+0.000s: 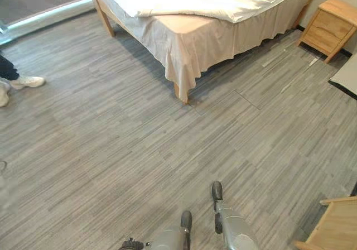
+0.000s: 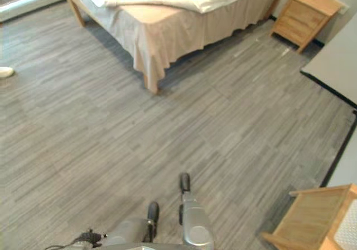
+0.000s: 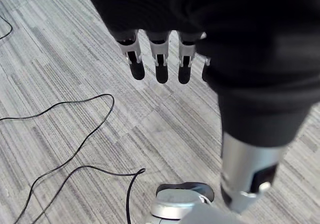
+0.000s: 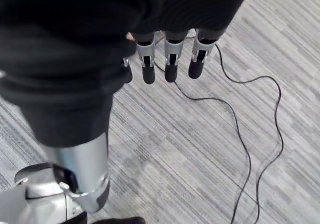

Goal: Tidy up the quilt and then pick up the clothes from the bed and put them into the laundry hamper.

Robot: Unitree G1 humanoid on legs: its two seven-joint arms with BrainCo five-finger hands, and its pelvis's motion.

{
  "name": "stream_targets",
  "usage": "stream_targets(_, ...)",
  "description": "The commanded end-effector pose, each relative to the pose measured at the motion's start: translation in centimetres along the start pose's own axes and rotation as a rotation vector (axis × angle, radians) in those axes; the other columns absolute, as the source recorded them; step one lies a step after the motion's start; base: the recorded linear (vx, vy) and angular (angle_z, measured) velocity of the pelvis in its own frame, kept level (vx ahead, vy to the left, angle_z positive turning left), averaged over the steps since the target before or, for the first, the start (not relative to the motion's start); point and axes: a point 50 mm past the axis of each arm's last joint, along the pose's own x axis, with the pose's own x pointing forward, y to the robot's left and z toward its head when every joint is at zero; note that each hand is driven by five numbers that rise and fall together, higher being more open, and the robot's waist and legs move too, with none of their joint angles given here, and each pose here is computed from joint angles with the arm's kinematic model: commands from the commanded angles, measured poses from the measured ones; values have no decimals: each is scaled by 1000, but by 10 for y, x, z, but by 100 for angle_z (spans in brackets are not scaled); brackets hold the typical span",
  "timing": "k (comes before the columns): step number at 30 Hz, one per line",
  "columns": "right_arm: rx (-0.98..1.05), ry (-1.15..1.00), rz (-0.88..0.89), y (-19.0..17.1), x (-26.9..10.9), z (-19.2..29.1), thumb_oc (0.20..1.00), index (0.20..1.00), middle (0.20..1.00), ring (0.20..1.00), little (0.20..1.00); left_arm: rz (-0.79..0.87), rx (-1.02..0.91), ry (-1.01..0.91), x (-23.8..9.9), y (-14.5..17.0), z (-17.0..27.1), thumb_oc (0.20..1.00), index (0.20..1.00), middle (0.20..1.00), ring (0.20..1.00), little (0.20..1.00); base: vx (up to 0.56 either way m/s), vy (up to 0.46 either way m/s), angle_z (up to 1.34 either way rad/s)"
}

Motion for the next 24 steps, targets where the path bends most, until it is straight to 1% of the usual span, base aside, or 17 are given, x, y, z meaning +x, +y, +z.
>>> stream_targets(1,-8,-3,-28,-11,1,2,1000,1000,1000,1000,1000,-51,99,24,-4,-24,-20,1000,1000,1000,1000,1000,560,-117,28)
stream_targets(3,-33,4,-48,-14,1,-2,1000,1000,1000,1000,1000,-62,118,34,-4,-24,-22,1000,1000,1000,1000,1000,617,-124,48)
stream_targets(5,-23,-34,-41,-14,1,3,1000,1000,1000,1000,1000,-60,145,40,-3,-20,-19,1000,1000,1000,1000,1000,754,-204,58)
stream_targets(6,-24,-49,-41,-14,1,6,1000,1000,1000,1000,1000,-57,128,42,-3,-19,-17,1000,1000,1000,1000,1000,849,-333,1)
stream_targets(7,-41,-101,-66,-17,-1,19,1000,1000,1000,1000,1000,-55,61,35,-3,-22,-11,1000,1000,1000,1000,1000,644,-271,-19)
stream_targets(8,-42,-105,-67,-17,-1,20,1000,1000,1000,1000,1000,-56,58,35,-3,-22,-11,1000,1000,1000,1000,1000,615,-275,-16)
stream_targets(11,-47,-176,-82,-22,-3,42,1000,1000,1000,1000,1000,-52,24,10,-3,-28,-3,1000,1000,1000,1000,1000,232,-66,9)
stream_targets(13,-51,-220,-74,-22,-5,53,1000,1000,1000,1000,1000,-43,21,-2,-4,-28,-5,1000,1000,1000,1000,1000,319,-9,-55)
stream_targets(17,-101,-297,-27,-13,-10,74,1000,1000,1000,1000,1000,-24,-13,5,-4,-15,-19,1000,1000,1000,1000,1000,477,81,-84)
stream_targets(20,-127,-270,-13,-10,-8,65,1000,1000,1000,1000,1000,-36,45,15,-5,-20,-23,1000,1000,1000,1000,1000,582,128,-90)
stream_targets(23,-154,-172,-62,-16,-4,42,1000,1000,1000,1000,1000,-56,83,26,-5,-24,-22,1000,1000,1000,1000,1000,561,312,-42)
stream_targets(24,-144,-98,-93,-18,-2,29,1000,1000,1000,1000,1000,-62,92,28,-5,-27,-23,1000,1000,1000,1000,1000,548,341,-22)
